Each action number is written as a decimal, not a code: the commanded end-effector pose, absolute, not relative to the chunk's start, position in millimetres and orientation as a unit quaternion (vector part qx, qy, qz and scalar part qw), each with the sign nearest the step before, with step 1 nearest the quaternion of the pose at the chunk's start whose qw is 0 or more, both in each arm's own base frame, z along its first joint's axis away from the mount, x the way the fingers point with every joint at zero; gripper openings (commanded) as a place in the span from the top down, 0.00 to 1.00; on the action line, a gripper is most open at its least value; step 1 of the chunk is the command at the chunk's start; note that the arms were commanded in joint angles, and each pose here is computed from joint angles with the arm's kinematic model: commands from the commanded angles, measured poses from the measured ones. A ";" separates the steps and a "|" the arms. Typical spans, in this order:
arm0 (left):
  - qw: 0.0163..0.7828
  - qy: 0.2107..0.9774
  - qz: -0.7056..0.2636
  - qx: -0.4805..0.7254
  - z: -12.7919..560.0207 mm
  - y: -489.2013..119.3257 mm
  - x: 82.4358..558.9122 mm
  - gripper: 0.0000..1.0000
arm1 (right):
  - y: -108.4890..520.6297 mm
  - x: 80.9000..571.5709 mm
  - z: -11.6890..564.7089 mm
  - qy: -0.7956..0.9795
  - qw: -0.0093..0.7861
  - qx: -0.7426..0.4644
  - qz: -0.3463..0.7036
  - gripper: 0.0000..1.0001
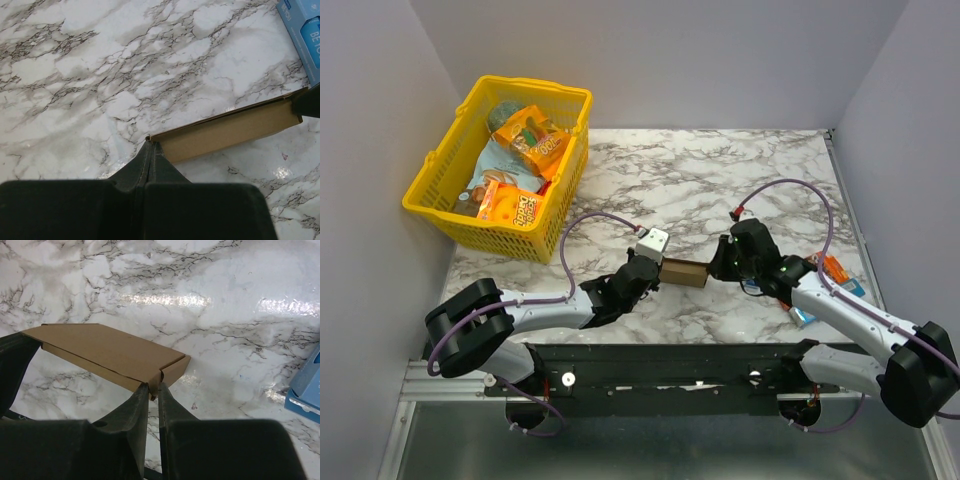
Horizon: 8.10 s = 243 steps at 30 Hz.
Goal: Fold the paper box
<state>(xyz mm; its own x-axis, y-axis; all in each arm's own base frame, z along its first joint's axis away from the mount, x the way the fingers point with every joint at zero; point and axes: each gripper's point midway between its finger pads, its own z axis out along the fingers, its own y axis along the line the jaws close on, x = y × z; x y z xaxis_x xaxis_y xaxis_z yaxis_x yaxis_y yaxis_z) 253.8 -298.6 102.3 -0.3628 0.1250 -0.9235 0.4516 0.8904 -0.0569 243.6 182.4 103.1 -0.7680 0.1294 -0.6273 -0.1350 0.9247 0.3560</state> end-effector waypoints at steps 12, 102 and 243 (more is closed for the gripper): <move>0.443 0.858 -0.089 0.244 36.8 -269.2 222.8 1.00 | 186.9 250.1 120.3 0.914 0.354 0.007 0.200 0.91; 0.419 0.813 -0.403 0.028 171.9 -283.4 263.8 0.13 | 156.6 217.7 70.3 0.939 0.327 0.070 0.078 1.00; 0.375 0.872 -0.301 0.090 25.9 -270.0 220.2 0.94 | 161.8 216.1 77.7 0.933 0.346 0.083 0.045 0.99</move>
<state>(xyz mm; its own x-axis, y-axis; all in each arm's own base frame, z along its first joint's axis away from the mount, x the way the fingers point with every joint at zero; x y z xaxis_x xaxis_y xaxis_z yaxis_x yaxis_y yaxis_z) 254.3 -306.3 115.8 -0.5479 -0.2665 -0.7930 0.4969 0.6589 -0.5648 233.8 182.2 99.2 -0.6905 0.2448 -0.6806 0.0905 0.9628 0.2545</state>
